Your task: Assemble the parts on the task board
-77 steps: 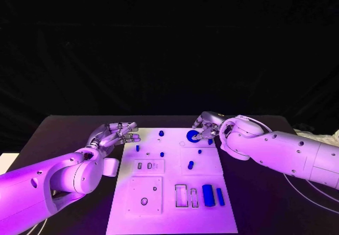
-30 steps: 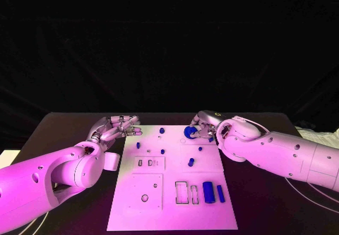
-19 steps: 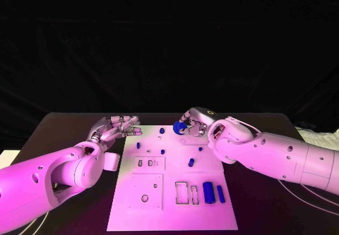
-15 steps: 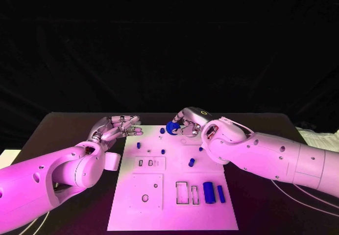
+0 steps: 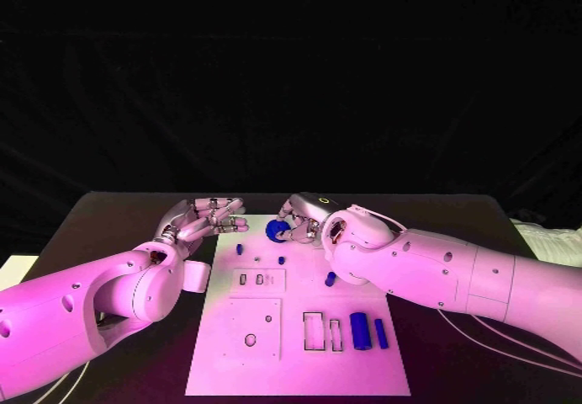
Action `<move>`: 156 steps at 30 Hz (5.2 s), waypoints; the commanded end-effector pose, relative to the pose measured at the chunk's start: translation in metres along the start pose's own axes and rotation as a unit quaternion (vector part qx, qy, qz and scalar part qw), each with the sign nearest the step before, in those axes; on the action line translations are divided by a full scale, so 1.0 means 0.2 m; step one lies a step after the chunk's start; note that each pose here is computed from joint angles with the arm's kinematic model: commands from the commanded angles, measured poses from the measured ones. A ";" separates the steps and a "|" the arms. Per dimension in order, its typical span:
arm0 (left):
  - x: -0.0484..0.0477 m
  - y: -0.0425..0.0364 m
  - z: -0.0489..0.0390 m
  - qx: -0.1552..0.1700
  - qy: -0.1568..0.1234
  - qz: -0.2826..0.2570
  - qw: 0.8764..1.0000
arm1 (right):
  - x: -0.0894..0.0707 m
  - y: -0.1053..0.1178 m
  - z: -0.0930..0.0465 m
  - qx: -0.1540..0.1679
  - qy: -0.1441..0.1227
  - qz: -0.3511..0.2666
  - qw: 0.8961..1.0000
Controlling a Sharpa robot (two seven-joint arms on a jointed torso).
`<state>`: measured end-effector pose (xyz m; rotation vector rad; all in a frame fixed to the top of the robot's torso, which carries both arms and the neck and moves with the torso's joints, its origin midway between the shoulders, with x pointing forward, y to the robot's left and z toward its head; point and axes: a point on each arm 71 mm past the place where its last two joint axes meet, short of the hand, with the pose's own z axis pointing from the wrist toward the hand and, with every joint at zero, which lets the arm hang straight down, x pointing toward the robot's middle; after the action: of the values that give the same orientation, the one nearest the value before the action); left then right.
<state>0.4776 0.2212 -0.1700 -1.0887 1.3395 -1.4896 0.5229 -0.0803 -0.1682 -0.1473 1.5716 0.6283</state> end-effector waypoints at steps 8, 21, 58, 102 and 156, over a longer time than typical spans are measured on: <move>0.016 -0.010 0.003 0.009 0.009 -0.005 1.000 | 0.05 0.01 0.02 0.014 0.029 -0.024 0.999; 0.016 -0.010 0.003 0.007 0.010 -0.005 1.000 | 0.06 0.03 0.03 0.009 0.016 -0.017 1.000; -0.025 -0.010 -0.007 0.004 0.002 -0.004 1.000 | -0.28 -0.41 -0.36 -0.068 -0.069 0.113 0.989; 0.003 0.011 0.015 0.001 0.009 -0.011 1.000 | -0.08 -0.87 -0.51 0.027 0.020 0.063 0.997; -0.004 0.013 0.010 -0.004 0.009 -0.011 1.000 | -0.07 -0.82 -0.46 0.056 -0.026 0.087 0.994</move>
<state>0.4803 0.2229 -0.1734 -1.1061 1.3463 -1.4917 0.5180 -0.2659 -0.2090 0.0476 1.5937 0.6855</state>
